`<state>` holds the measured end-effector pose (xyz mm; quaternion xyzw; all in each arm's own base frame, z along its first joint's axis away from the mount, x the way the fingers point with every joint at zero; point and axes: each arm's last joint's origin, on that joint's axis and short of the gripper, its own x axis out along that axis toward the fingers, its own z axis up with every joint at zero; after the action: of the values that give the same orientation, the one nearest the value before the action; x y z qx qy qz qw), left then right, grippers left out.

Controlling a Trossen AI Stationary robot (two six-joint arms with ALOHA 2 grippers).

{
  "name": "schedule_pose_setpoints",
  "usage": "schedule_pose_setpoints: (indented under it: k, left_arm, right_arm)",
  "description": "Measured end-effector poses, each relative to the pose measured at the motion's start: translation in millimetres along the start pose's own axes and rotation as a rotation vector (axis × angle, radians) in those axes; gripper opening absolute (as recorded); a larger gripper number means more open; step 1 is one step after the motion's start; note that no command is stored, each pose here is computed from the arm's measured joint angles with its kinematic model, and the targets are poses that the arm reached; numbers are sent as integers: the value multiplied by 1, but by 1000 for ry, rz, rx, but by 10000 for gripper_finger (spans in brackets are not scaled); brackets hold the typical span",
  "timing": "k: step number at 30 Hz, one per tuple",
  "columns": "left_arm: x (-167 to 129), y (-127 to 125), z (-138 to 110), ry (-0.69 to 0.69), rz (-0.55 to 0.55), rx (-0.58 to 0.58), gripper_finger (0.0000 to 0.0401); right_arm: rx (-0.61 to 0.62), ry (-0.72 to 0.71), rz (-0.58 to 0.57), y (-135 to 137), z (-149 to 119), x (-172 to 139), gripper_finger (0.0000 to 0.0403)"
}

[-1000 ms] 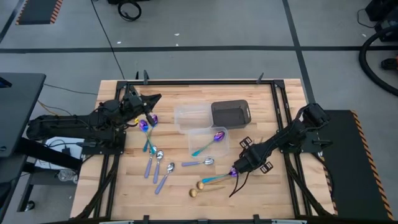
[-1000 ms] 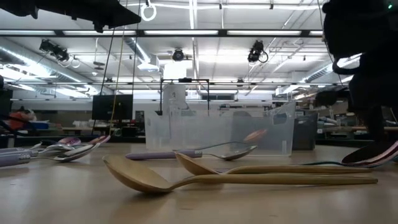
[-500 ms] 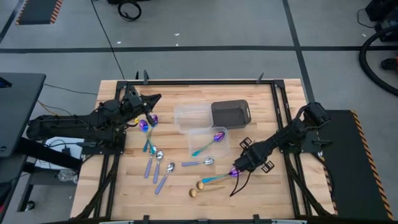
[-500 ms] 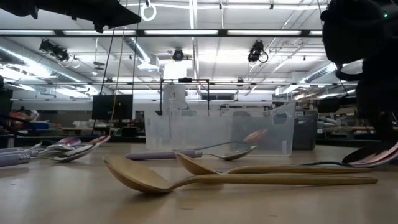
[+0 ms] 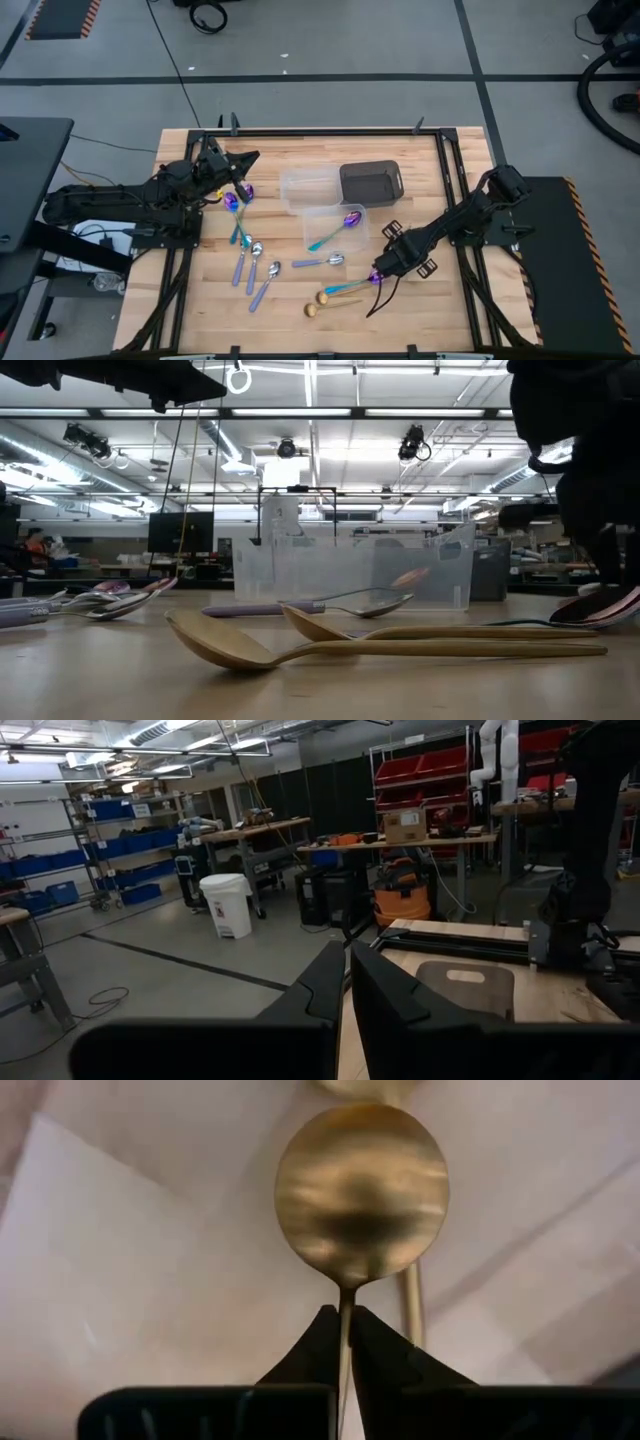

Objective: Sort silverware by color (type)
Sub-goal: Put the gold spoon into the black bin

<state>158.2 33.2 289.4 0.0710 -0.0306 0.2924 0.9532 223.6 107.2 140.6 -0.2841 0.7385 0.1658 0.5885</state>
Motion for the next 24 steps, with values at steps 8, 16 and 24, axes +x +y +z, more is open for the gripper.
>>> schedule_pose_setpoints:
  k: [8,16,24]
  left_arm:
    - [0,0,-1,11,-2,5,30]
    - [0,0,-1,11,-2,5,30]
    - [0,0,-1,11,-2,4,30]
  right_arm:
    - [47,-17,4,-9,5,-23,18]
    - [177,-69,-65,-36,2,-52,18]
    - [364,-174,-216,-62,-22,-96,18]
